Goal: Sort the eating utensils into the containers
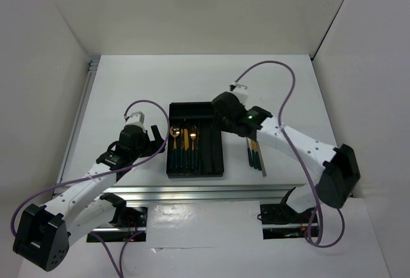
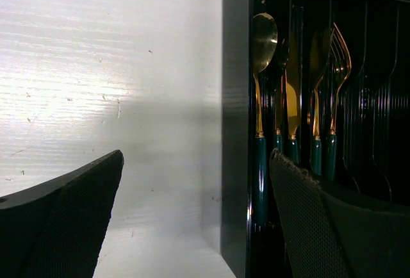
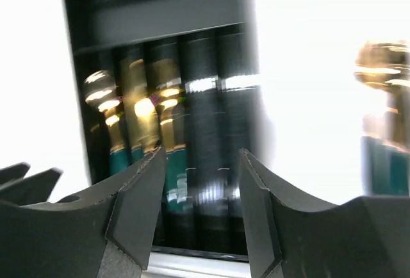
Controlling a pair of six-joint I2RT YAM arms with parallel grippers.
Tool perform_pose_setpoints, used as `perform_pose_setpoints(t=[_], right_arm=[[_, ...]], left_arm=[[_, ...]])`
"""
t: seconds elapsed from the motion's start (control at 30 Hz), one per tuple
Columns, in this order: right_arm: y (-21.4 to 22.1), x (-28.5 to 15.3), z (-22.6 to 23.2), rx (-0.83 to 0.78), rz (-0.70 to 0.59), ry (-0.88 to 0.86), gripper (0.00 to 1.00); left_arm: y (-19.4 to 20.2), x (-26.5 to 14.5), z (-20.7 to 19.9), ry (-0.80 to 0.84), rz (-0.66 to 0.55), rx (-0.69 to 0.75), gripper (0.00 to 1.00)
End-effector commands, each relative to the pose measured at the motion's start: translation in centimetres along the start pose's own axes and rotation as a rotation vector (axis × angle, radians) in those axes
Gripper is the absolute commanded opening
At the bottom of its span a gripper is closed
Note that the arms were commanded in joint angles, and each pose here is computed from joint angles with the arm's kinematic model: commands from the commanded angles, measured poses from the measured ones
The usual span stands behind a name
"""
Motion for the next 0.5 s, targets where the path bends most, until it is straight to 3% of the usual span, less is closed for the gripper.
perform_pose_setpoints(t=[0.0, 0.13, 0.47], right_arm=[[1.9, -0.1, -7.5, 0.041, 0.028, 0.225, 0.56], [2.3, 0.7, -11.8, 0.108, 0.048, 0.225, 0.55], [5.8, 5.3, -14.2, 0.063, 0.194, 0.232, 0.45]], left_arm=[[-0.7, -0.1, -0.3, 0.022, -0.034, 0.014, 1.00], [-0.9, -0.2, -0.4, 0.027, -0.041, 0.012, 1.00], [-0.6, -0.2, -0.1, 0.022, -0.034, 0.014, 1.00]])
Point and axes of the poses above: each gripper's point midway between its finger pads, its own x axis out along the fingers, its own z axis along the line the jaws close on, y = z × x, the point moved 4 cm from there along -x, back along the fingers, and after that the axes turned 8 degrees about -x, right-handed, at the moved point
